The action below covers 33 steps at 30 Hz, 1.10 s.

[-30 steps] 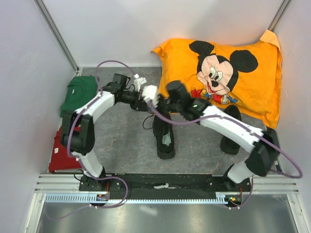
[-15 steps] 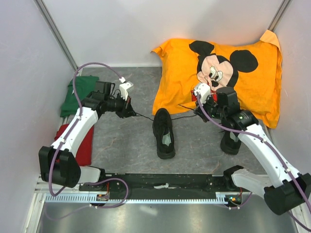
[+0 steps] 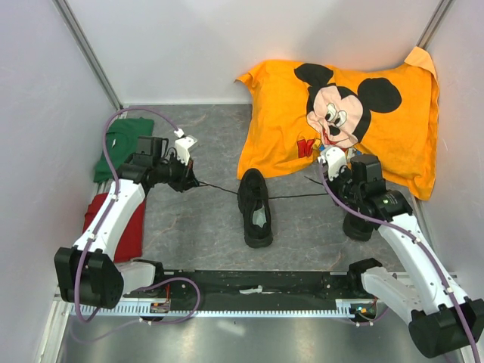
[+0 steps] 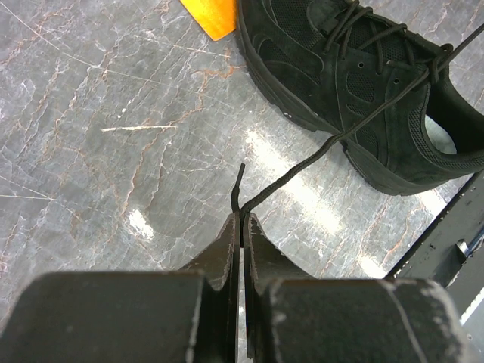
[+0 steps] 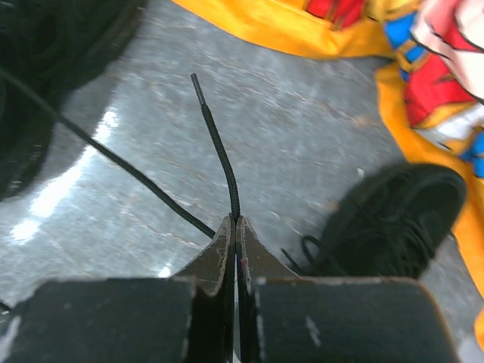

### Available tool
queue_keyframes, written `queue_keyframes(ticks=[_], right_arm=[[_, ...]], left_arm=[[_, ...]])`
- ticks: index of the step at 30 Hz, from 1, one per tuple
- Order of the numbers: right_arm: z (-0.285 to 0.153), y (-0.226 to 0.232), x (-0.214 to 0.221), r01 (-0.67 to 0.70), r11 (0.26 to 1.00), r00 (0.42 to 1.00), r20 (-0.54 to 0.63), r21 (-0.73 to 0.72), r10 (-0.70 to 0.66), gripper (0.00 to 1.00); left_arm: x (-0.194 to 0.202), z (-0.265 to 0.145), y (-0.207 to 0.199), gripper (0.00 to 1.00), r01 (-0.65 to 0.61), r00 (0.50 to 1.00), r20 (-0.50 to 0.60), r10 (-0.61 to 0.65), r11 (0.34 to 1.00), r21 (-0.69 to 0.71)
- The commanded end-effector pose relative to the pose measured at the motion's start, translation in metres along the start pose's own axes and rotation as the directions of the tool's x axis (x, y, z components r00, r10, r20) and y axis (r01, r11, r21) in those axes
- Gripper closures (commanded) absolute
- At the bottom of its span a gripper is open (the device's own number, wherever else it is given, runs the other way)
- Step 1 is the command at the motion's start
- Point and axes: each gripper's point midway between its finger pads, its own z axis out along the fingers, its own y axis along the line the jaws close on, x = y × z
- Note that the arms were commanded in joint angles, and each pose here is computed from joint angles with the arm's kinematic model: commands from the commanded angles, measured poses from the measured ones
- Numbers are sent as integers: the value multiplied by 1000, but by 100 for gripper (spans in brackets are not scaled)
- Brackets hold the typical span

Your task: Tie the shoes

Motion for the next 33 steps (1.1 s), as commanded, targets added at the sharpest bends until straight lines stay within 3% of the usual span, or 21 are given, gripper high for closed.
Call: queue_keyframes(ticks=[1,6,10,20,27,33], right_arm=[[-7,-18,10,9,995,1000,-8,97,-8,100],[1,-19,27,8,994,999,-39,106,-4,100],[9,-24,34,10,992,998,-64,126,-2,100],[27,-46,69,44,970,983,-185,238,1,100],[54,-24,86,60,993,982,-184,102,-41,100],[83,0,102,40,997,967,-247,-71,-57,100]], left_arm=[[-3,-2,6,98,-50,999,17,50,998,-25],[17,-2,31,98,-64,997,-46,58,989,-130],[24,-14,52,99,-56,998,-33,51,979,-198],[41,-3,53,98,-74,996,-62,65,984,-161],[62,18,41,98,-146,982,-126,139,988,-52],[84,53,30,98,-256,940,-226,258,966,36]])
